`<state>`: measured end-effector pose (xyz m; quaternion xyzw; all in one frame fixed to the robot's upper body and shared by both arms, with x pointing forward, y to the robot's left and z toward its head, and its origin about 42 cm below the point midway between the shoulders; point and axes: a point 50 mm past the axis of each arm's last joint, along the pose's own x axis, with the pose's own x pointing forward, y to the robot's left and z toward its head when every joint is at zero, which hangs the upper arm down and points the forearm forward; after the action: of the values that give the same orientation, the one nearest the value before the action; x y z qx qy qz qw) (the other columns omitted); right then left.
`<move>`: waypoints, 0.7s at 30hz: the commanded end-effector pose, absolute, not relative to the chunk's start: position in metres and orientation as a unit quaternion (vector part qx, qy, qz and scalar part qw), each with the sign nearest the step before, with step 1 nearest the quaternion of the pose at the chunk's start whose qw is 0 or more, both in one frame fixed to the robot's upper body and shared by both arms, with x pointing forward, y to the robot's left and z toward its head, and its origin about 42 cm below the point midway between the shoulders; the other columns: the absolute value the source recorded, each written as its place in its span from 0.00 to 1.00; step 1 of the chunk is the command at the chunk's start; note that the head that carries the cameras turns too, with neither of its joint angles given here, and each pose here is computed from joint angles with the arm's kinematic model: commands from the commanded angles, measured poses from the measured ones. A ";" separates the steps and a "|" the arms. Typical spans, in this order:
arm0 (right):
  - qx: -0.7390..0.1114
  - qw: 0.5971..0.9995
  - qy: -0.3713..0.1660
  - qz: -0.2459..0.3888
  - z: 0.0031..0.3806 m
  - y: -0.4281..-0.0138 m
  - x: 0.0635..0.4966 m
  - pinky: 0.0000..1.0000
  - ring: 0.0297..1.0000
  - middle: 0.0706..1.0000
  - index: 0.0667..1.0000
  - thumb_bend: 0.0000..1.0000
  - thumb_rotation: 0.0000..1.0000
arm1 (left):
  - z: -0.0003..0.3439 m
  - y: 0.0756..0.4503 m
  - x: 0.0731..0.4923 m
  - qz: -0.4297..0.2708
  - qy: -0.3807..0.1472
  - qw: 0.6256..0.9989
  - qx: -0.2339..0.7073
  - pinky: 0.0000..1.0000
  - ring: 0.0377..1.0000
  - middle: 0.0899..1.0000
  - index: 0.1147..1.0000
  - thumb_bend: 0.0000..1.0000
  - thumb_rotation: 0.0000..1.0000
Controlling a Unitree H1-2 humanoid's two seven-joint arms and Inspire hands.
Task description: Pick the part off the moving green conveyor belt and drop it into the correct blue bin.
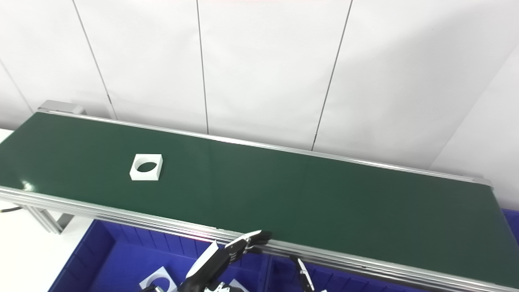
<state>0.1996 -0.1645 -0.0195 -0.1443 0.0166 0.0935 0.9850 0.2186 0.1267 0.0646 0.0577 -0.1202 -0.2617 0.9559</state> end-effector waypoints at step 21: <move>-0.123 0.987 -0.027 0.098 -0.006 -0.155 0.212 0.94 0.96 0.96 0.93 0.90 1.00 | 0.173 0.124 0.295 -0.281 -0.333 0.886 0.159 0.81 0.85 0.85 0.82 0.95 0.61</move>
<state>0.2018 -0.1639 -0.0187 -0.1419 0.0164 0.0954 0.9851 0.2849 0.1253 0.1513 0.1470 -0.2848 -0.2815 0.9045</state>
